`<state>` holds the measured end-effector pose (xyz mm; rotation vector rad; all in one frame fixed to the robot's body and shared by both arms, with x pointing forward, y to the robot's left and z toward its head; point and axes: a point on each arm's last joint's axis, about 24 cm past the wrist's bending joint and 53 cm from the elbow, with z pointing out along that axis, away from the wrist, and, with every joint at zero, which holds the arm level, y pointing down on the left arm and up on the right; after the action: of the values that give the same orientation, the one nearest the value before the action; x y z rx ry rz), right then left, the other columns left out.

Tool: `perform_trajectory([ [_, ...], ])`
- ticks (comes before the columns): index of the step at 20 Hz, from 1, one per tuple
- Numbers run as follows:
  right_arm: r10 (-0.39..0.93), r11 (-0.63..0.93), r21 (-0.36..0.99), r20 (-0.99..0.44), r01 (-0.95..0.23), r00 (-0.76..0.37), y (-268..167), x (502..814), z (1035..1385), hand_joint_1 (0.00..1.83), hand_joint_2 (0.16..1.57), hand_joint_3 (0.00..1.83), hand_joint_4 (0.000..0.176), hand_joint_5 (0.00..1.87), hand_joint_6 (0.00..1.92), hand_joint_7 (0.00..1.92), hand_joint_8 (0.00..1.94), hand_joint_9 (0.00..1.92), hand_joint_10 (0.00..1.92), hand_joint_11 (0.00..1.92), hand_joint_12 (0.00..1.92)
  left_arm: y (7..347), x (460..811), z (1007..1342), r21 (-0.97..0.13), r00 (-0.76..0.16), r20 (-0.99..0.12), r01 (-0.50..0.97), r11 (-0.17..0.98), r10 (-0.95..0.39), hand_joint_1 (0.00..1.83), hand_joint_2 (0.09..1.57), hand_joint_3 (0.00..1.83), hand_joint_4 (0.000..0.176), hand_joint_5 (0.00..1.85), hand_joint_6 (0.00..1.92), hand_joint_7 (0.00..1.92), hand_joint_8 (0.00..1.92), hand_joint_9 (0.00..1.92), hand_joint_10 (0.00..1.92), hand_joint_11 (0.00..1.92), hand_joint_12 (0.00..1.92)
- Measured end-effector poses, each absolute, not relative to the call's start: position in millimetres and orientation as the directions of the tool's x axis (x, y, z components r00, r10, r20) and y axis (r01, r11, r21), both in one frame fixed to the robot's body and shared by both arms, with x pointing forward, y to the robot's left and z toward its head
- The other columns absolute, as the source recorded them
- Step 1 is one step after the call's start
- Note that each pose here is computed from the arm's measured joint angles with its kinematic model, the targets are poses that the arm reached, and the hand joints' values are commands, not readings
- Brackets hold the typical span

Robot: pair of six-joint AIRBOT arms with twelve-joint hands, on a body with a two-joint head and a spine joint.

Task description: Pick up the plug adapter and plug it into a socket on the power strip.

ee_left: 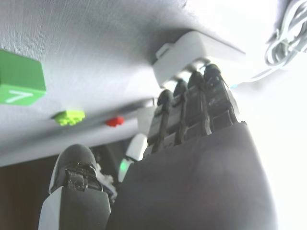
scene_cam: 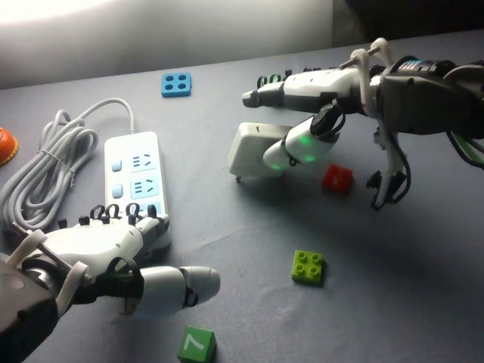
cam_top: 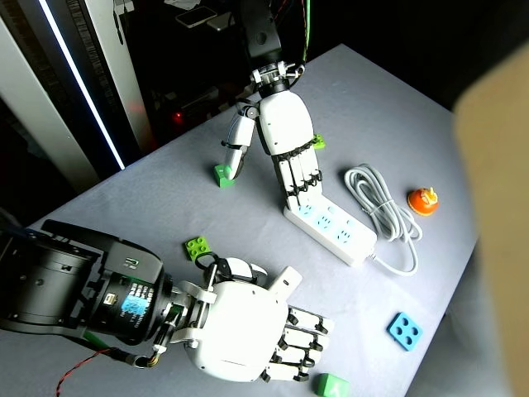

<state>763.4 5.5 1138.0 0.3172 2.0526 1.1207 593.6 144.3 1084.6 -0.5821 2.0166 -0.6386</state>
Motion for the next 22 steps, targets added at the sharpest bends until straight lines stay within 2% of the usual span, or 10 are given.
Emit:
perform_trajectory([
  [7,0.544,0.575,0.807,-0.498,-0.132,-0.675,10,767,1138,0.85,1.20,0.01,0.000,0.09,0.00,0.06,0.00,0.07,0.00,0.00,0.40,143,592,1082,-0.637,-0.475,-0.625,-0.147,0.757,-0.619,0.00,1.14,0.00,0.000,0.00,0.00,0.00,0.00,0.00,0.00,0.00,0.00],
  [9,0.542,0.573,0.808,-0.498,-0.135,-0.677,14,767,1138,0.86,1.21,0.01,0.000,0.11,0.01,0.08,0.00,0.08,0.00,0.00,0.44,144,593,1082,-0.638,-0.474,-0.625,-0.148,0.756,-0.620,0.00,1.14,0.00,0.000,0.00,0.00,0.00,0.00,0.00,0.00,0.00,0.00],
  [11,0.542,0.571,0.810,-0.495,-0.135,-0.680,17,766,1138,0.83,1.26,0.01,0.000,0.13,0.01,0.10,0.00,0.11,0.00,0.00,0.56,144,593,1082,-0.638,-0.474,-0.625,-0.148,0.756,-0.620,0.00,1.15,0.00,0.000,0.00,0.00,0.00,0.00,0.00,0.00,0.00,0.00],
  [22,0.543,0.572,0.811,-0.490,-0.127,-0.682,20,768,1133,0.83,1.27,0.01,0.000,0.14,0.00,0.10,0.00,0.11,0.00,0.00,0.56,144,594,1083,-0.640,-0.473,-0.624,-0.148,0.754,-0.622,0.00,1.15,0.00,0.000,0.00,0.00,0.00,0.00,0.00,0.00,0.00,0.00],
])
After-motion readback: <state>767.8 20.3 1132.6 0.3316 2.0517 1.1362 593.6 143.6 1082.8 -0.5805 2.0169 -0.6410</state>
